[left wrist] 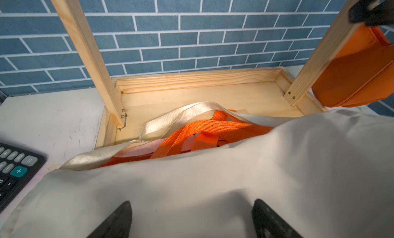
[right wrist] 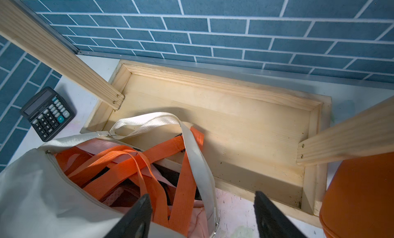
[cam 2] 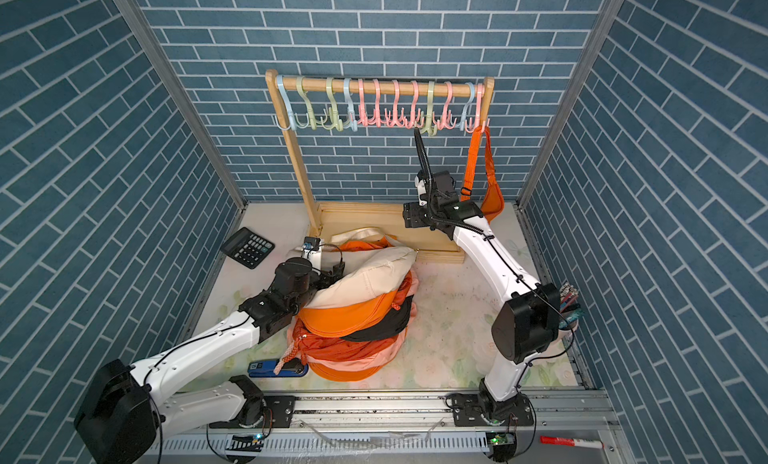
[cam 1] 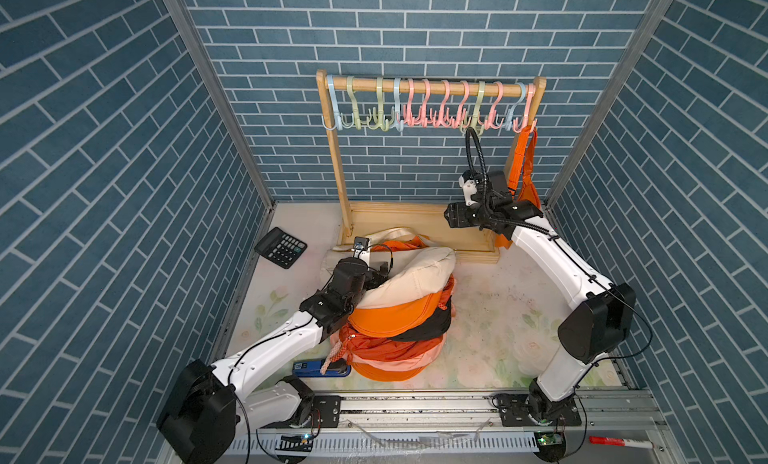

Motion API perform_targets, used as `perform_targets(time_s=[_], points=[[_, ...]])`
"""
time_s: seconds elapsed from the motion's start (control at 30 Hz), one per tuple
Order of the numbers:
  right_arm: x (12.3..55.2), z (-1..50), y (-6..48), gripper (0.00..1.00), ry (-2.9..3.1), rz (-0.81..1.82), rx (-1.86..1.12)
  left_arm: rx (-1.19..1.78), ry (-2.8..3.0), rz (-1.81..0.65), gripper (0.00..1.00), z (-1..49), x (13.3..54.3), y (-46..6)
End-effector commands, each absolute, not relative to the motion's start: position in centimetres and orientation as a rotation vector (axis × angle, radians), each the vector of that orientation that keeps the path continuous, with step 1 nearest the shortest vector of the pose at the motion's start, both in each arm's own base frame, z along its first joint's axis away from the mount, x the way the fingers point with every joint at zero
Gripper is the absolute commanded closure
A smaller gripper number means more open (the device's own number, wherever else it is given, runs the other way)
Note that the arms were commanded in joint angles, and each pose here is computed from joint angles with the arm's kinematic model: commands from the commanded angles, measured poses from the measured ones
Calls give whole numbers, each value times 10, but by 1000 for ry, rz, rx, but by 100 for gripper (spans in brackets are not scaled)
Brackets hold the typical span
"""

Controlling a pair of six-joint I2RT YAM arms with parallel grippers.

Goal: Take the bag off the hook
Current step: Place the bag inside the bag.

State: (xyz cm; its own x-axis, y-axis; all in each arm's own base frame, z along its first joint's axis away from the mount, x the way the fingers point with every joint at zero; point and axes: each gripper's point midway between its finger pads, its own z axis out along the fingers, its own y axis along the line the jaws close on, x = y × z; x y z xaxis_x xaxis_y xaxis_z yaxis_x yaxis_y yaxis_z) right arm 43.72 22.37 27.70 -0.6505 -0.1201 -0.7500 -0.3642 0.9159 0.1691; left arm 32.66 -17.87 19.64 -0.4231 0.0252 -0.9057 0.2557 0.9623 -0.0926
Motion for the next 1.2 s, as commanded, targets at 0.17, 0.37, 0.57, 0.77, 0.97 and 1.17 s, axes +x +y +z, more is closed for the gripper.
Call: perform_targets(time_s=[0.17, 0.37, 0.57, 0.77, 0.97, 1.17], points=[[422, 342, 212, 24, 2104, 395, -340, 182, 1934, -262, 10, 229, 322, -176], [401, 392, 202, 22, 1996, 413, -343, 206, 1858, -248, 5, 282, 322, -174], [378, 424, 183, 20, 1922, 399, -322, 224, 1769, -218, 3, 332, 322, -170], [361, 429, 169, 20, 1911, 398, -317, 288, 1707, -243, 3, 375, 321, -179], [350, 432, 147, 19, 1904, 406, -280, 358, 1638, -363, 4, 415, 324, -209], [353, 422, 124, 19, 1965, 414, -221, 438, 1610, -433, 4, 427, 339, -256]])
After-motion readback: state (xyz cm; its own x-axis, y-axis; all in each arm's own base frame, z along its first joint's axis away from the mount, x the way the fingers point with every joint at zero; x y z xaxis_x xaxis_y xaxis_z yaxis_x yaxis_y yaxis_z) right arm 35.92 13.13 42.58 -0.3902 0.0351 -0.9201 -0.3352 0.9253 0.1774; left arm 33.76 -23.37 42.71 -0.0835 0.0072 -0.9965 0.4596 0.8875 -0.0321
